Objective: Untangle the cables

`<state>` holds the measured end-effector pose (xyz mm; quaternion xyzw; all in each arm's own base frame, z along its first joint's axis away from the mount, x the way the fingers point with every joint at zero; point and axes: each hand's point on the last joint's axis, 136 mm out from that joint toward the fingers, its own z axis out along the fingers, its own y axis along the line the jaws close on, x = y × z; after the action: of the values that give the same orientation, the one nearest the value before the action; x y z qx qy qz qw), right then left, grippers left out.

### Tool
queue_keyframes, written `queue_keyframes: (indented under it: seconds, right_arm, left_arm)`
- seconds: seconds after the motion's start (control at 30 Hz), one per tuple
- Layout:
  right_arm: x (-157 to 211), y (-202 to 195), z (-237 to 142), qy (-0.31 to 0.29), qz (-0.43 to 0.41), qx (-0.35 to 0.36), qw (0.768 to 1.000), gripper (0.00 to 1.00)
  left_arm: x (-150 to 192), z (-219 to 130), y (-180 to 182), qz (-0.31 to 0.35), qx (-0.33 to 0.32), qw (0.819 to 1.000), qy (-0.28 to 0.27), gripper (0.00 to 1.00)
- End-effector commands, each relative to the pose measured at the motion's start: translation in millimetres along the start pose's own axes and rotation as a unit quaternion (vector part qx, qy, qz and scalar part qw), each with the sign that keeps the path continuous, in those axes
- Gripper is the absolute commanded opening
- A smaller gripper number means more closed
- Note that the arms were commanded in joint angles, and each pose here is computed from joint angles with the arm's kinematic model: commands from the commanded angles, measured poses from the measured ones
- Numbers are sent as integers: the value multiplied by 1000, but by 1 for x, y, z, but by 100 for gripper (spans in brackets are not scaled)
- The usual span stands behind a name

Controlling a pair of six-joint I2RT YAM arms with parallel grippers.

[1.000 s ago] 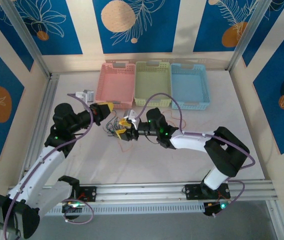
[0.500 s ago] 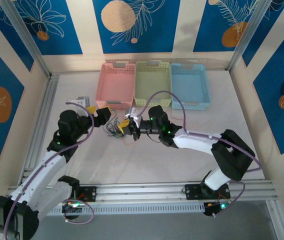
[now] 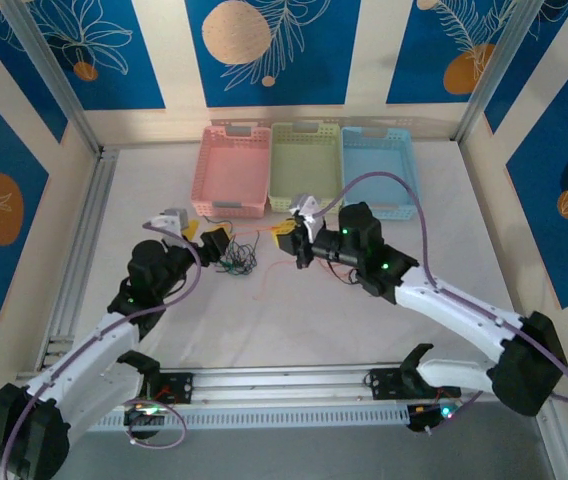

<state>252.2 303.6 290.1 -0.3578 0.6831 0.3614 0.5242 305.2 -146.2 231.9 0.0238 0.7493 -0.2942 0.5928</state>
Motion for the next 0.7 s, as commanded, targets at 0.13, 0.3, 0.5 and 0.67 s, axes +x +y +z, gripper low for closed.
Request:
queue_keyframes:
  seconds: [0.13, 0.3, 0.5, 0.67]
  right_arm:
    - [-173, -46, -112, -228, -20, 149, 962, 0]
    - [-182, -92, -117, -219, 22, 206, 953, 0]
    - [-140, -101, -73, -162, 51, 148, 974, 0]
    - [-90, -100, -32, -109, 54, 119, 985, 0]
  left_arm:
    - [46, -25, 109, 12, -244, 969, 48, 93]
    - [43, -24, 97, 14, -208, 977, 37, 100]
    - [37, -25, 64, 24, -107, 994, 5, 100]
    - [36, -26, 56, 27, -83, 996, -2, 100]
